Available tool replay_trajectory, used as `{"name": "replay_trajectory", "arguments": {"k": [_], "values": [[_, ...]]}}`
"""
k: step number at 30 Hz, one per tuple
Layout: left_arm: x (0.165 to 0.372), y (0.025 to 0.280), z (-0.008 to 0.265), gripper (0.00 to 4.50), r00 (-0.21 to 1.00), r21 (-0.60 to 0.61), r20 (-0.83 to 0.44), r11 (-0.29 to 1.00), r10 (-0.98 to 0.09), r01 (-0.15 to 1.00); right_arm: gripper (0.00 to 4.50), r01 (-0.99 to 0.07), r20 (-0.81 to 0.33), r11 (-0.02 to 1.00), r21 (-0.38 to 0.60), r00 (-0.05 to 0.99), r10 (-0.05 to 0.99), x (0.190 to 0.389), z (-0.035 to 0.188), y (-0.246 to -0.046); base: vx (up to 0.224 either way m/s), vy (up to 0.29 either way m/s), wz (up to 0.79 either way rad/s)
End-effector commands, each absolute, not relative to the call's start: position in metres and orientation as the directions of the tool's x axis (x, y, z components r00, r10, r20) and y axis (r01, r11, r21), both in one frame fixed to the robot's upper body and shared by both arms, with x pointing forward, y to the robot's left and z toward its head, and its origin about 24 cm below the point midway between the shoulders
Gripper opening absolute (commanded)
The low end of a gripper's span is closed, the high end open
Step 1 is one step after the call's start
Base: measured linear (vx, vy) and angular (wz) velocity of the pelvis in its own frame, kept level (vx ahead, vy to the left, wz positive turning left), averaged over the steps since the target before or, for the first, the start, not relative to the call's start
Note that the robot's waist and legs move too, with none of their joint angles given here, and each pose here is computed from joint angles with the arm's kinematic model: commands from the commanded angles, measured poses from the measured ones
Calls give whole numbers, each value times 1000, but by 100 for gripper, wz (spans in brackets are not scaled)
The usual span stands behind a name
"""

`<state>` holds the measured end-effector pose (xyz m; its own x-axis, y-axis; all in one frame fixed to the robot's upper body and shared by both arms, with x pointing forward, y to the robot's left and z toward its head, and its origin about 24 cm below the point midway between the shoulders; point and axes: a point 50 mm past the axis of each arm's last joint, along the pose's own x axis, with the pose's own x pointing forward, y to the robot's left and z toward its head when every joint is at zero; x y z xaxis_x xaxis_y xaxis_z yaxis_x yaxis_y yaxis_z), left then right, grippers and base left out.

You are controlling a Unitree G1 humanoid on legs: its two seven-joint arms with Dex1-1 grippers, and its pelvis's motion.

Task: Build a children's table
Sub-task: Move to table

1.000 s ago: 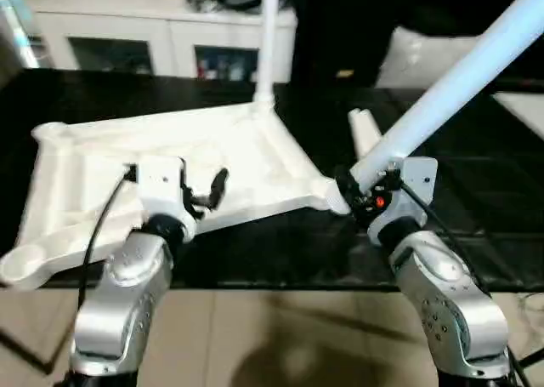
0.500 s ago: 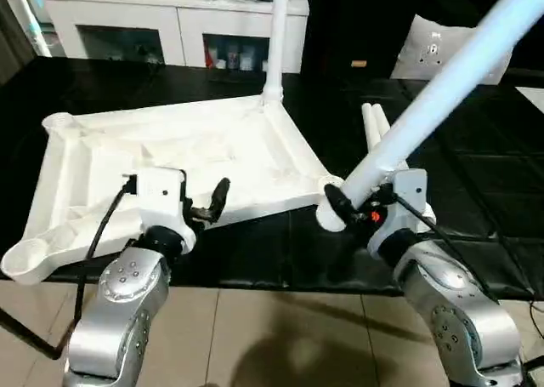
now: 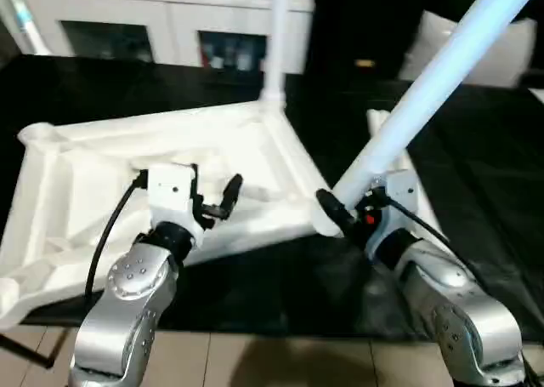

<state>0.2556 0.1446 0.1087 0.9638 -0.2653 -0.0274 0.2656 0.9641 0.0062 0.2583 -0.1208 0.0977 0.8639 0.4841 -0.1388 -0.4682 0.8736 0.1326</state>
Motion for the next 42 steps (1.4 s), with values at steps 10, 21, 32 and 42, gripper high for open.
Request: {"name": "replay_trajectory", "arguments": {"k": [10,21,32,42], "values": [[255,130,107,398,936,-4,-39,937,-349,349,190,-442,-132,894,78,884,449,256,98,-126,71,-39,0],[250,131,101,398,915,-40,-58,917,-398,397,190,-403,-64,912,78,911,408,254,104,-134,3,35,1],[255,135,103,398,935,-113,-56,932,-351,343,190,-367,-57,928,60,927,370,254,103,-135,8,-27,2],[251,130,111,427,830,-115,-60,830,-555,546,190,-354,2,933,65,935,354,261,114,-145,0,-87,-2]]}}
